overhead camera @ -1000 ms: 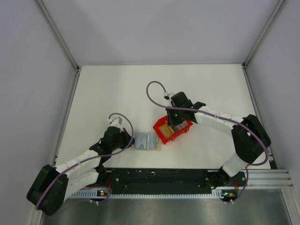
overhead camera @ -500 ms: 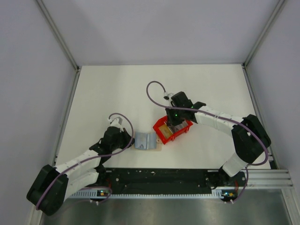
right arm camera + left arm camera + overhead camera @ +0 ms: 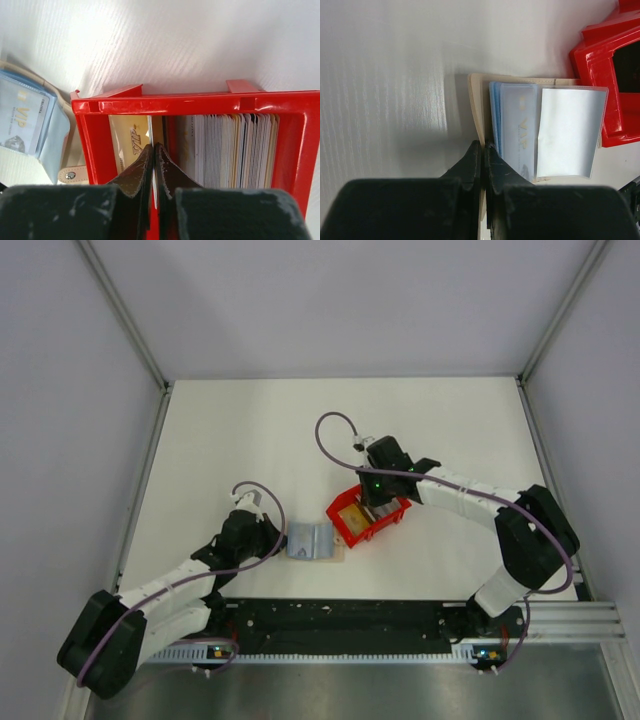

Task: Put the credit cards into the card holder
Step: Pick up the credit card from the storage box.

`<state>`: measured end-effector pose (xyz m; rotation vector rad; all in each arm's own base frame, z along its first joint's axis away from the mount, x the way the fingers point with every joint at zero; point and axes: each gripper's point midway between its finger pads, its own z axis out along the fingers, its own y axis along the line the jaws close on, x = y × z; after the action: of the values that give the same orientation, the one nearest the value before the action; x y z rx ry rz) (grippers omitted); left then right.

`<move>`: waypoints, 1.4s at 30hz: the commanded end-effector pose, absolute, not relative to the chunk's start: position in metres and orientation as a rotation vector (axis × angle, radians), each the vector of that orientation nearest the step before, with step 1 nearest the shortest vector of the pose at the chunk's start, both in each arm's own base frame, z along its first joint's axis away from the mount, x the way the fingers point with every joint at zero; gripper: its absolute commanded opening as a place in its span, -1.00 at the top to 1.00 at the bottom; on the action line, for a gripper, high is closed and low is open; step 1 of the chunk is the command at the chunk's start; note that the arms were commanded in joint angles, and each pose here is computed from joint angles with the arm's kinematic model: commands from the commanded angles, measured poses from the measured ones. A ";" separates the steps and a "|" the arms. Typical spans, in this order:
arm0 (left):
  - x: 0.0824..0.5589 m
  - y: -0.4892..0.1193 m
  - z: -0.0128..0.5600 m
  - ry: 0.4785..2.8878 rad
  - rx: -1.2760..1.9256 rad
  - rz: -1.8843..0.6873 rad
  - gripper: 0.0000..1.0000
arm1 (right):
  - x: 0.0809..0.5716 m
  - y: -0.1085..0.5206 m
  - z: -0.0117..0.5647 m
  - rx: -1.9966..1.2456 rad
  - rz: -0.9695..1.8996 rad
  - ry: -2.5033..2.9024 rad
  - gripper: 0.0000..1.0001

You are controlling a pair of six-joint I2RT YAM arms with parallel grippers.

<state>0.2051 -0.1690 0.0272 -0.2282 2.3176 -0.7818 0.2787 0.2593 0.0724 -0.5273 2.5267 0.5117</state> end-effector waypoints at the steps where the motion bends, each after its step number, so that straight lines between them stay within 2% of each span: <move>1: 0.219 -0.177 0.046 2.247 -0.205 -0.812 1.00 | 0.290 0.259 0.087 -0.472 0.495 2.467 0.99; 12: 0.219 -0.177 0.046 2.248 -0.204 -0.814 1.00 | 0.294 0.257 0.122 -0.448 0.521 2.373 1.00; 27: 0.219 -0.177 0.046 2.248 -0.203 -0.815 1.00 | 0.285 0.261 0.078 -0.486 0.472 2.493 1.00; 42: 0.219 -0.177 0.044 2.257 -0.202 -0.807 1.00 | 0.279 0.281 0.097 -0.504 0.653 2.466 0.89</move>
<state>0.2048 -0.1688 0.0250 -0.2257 2.3254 -0.7763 0.2792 0.2636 0.0837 -0.4896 2.4958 0.5314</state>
